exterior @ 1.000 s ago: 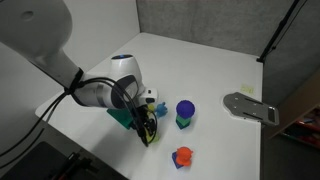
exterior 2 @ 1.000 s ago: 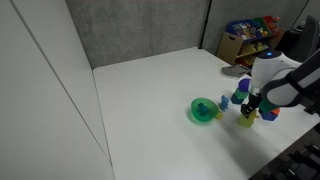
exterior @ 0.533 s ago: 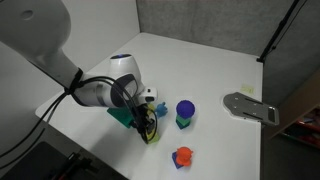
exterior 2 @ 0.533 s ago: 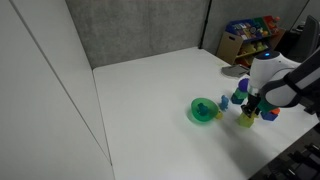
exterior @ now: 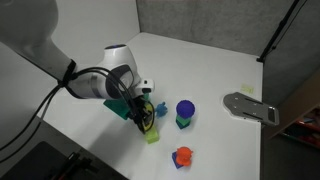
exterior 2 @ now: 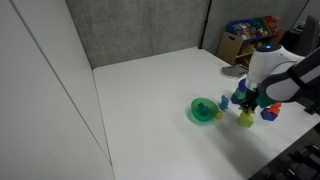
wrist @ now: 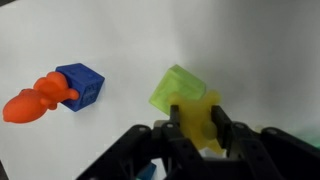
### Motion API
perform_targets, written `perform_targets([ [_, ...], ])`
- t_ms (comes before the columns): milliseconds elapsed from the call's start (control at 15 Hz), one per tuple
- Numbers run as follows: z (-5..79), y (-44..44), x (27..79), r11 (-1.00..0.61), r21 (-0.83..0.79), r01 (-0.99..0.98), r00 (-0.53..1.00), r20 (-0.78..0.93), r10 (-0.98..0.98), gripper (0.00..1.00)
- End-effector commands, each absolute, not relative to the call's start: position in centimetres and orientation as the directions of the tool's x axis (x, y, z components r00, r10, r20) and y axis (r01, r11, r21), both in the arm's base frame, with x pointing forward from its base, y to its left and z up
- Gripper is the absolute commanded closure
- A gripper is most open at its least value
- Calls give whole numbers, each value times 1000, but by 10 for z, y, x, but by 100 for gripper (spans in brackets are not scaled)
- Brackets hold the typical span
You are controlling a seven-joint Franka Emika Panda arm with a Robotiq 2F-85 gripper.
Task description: Pick up the yellow object from on top of the lime green block and put it in the green bowl
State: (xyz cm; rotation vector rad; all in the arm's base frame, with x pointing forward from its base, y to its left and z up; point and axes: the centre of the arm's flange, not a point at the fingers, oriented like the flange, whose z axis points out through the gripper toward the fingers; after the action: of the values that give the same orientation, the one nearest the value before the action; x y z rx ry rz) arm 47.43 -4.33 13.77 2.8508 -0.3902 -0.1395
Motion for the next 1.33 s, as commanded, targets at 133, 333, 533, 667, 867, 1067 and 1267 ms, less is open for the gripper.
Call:
perform_targets([
  [133,202,-16,488,-942,232,-241,967,-19,-253,92],
  [333,222,14,501,-952,214,-219,975,2,-224,92],
  [533,230,51,515,-960,210,-186,982,22,-186,92],
  [667,230,74,526,-962,208,-175,985,37,-171,94],
  [867,229,96,539,-962,208,-176,984,53,-169,93],
  [1067,224,104,549,-958,224,-181,983,60,-172,93],
  [1267,218,106,559,-951,249,-184,983,58,-175,58],
])
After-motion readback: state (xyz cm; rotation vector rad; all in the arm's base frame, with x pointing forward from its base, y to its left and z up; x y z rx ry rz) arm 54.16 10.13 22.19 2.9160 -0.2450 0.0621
